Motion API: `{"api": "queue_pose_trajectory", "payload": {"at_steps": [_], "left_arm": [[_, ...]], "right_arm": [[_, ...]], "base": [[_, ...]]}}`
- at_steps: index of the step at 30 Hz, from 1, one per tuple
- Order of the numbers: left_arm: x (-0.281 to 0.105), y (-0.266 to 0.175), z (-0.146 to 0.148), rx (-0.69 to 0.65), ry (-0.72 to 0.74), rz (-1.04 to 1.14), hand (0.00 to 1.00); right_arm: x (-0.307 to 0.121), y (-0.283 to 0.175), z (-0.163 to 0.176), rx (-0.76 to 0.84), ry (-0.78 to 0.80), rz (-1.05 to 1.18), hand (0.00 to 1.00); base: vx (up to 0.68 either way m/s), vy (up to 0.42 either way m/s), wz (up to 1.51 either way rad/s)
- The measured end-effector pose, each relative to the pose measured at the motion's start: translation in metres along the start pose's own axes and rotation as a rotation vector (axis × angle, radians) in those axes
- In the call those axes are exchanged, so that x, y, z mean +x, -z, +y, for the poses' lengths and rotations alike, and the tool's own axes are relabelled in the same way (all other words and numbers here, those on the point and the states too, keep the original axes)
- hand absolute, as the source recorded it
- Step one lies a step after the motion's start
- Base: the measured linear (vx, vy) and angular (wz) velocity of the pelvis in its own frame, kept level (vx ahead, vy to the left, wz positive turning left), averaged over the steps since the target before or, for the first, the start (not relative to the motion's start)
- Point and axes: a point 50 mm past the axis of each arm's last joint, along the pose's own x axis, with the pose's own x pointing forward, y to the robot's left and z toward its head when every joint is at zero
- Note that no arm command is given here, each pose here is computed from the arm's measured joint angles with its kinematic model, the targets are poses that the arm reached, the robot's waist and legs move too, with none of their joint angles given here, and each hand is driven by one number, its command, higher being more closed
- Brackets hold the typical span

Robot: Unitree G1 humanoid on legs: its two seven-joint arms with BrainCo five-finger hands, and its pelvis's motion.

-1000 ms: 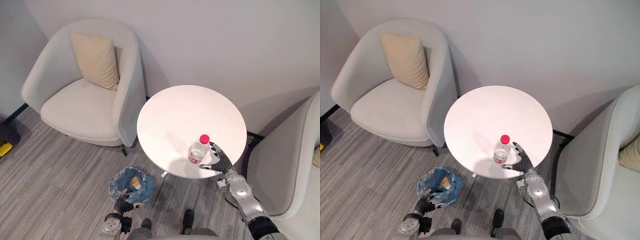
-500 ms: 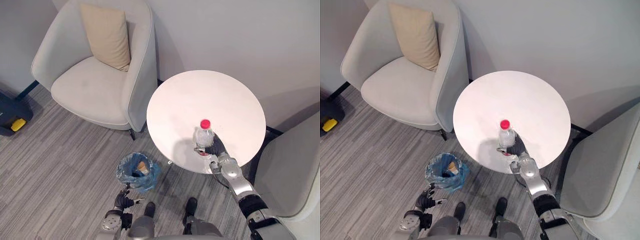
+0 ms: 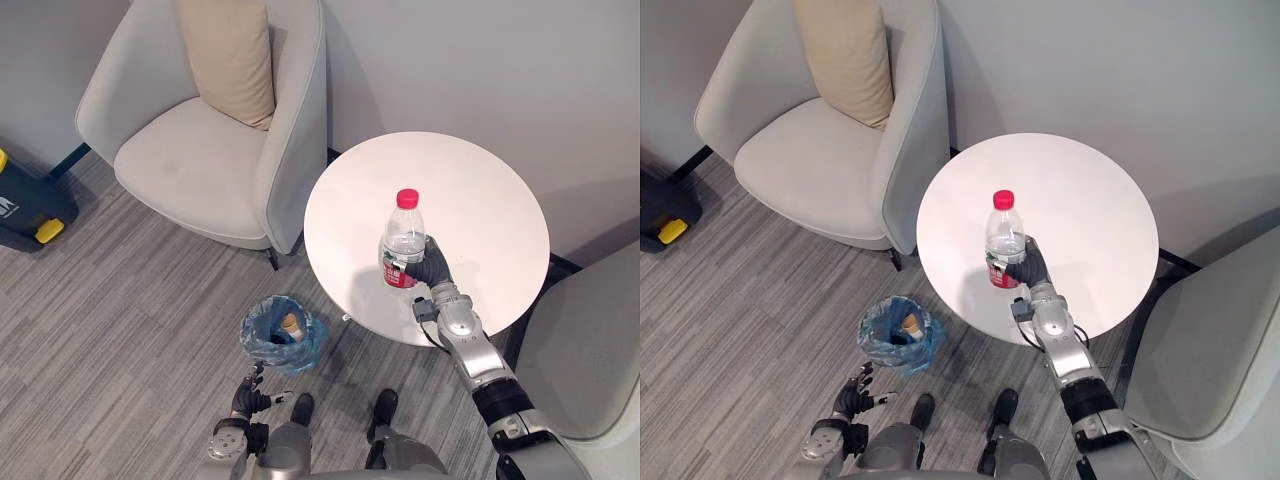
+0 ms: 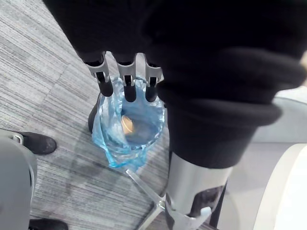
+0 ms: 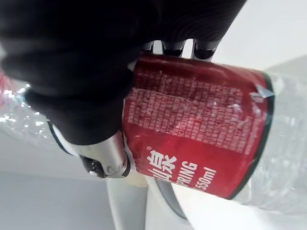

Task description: Gather rubbish on tea table into small bin, then transfer packed bag to large trash can.

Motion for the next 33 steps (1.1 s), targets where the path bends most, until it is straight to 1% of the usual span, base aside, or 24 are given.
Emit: {"api": "queue_pose_trajectory", "payload": {"at_steps": [6, 12, 17, 22, 29, 33], "left_arm": [[0.000, 0.004, -0.004, -0.006, 0.006, 0.017, 0.00], [-0.001, 0.009, -0.004, 0.006, 0.010, 0.040, 0.00], [-0.002, 0.014, -0.005, 0.014, 0.014, 0.060, 0.00], [-0.003, 0.020, -0.004, 0.018, 0.011, 0.090, 0.00], [-0.004, 0.023, -0.004, 0.021, 0.012, 0.098, 0.00], [-0.005, 0.027, -0.013, 0.044, 0.049, 0.113, 0.00]], "right_arm": [[-0.028, 0.001, 0.002, -0.004, -0.024, -0.015, 1.00], [-0.044, -0.007, 0.004, -0.030, -0.034, -0.061, 1.00], [-0.060, 0.001, 0.007, -0.047, -0.049, -0.024, 1.00], [-0.069, 0.000, 0.012, -0.015, -0.045, -0.019, 1.00], [-0.075, 0.001, 0.011, -0.012, -0.042, -0.011, 1.00], [-0.075, 0.001, 0.009, -0.023, -0.037, -0.015, 1.00]], "base": [[-0.03, 0.016, -0.13], [-0.05, 0.012, -0.12], [-0.02, 0.001, -0.01], [0.00, 0.000, 0.00], [-0.02, -0.003, 0.11], [-0.08, -0.012, 0.64]]}}
